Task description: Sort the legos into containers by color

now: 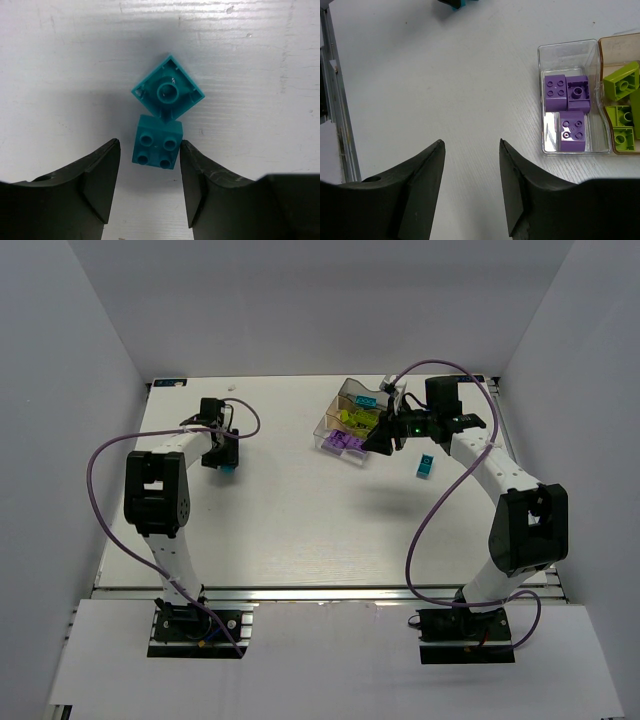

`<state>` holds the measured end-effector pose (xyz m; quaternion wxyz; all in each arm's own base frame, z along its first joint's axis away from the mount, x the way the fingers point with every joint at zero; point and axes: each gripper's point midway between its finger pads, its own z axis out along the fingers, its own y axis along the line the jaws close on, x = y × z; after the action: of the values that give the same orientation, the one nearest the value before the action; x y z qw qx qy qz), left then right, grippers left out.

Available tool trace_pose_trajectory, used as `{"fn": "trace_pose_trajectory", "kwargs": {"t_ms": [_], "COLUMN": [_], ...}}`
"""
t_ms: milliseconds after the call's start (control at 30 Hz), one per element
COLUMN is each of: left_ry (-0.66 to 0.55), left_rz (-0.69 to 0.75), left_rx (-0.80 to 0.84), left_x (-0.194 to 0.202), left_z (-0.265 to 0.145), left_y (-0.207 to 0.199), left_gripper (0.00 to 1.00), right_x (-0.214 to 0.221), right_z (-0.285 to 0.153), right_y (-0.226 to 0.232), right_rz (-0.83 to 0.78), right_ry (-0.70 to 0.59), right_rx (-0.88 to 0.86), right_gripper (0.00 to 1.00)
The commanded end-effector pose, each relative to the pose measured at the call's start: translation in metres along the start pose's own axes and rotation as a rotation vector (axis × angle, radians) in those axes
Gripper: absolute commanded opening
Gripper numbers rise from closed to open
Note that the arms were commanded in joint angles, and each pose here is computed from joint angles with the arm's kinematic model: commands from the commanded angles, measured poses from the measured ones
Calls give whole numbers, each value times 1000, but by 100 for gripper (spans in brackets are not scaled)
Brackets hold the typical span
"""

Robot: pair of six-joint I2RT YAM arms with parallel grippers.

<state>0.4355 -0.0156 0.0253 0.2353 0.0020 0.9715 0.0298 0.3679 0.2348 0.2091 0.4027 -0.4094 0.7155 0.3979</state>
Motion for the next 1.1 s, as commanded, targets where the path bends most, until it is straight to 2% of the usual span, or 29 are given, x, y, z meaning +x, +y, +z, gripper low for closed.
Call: {"fn": "trace_pose_trajectory", "kwargs": {"t_ms": [0,200,300,333,367,400,500,533,567,600,733,867,933,967,1000,1067], "left_ry": [-37,-52,-68,-112,-132,-157,-244,-284,-305,-341,-441,-460,-507,-560,-544,-585], "left_rz": [6,-25,-57,-70,-101,-113,-148,-151,-177,-171,-182,-184,-189,-175,-180,-188], "left_rx": [28,50,88,140,167,198,340,379,443,488,665,806,872,918,922,971], "left_x": [-9,-11,-8,-18,-21,-23,-40,-50,-58,-69,-112,-144,-164,-186,-189,-211], "left_z": [4,4,-2,-14,-22,-27,-64,-74,-88,-97,-131,-130,-135,-152,-129,-125], "left_y": [-4,-8,-16,-24,-29,-36,-70,-80,-93,-109,-168,-237,-261,-277,-288,-313], "left_gripper": [61,44,30,22,19,16,7,6,6,6,6,6,6,6,6,6], "right_x": [-12,-11,-16,-17,-20,-28,-47,-52,-57,-65,-75,-72,-69,-68,-67,-63], "right_z": [-7,-8,-10,-11,-13,-16,-27,-33,-37,-45,-65,-77,-83,-84,-88,-91], "right_y": [7,8,8,8,6,3,-5,-10,-15,-22,-37,-47,-50,-51,-54,-55], "right_rz": [-19,-19,-34,-38,-40,-45,-64,-50,-50,-46,-3,4,10,14,16,34], "right_ry": [-25,-24,-32,-33,-35,-46,-72,-83,-93,-112,-154,-163,-165,-164,-167,-168], "right_rx": [-5,-2,7,13,27,54,113,141,163,190,254,295,309,313,323,324], "right_gripper": [53,53,53,52,51,49,31,22,6,1,0,0,0,0,0,0]}}
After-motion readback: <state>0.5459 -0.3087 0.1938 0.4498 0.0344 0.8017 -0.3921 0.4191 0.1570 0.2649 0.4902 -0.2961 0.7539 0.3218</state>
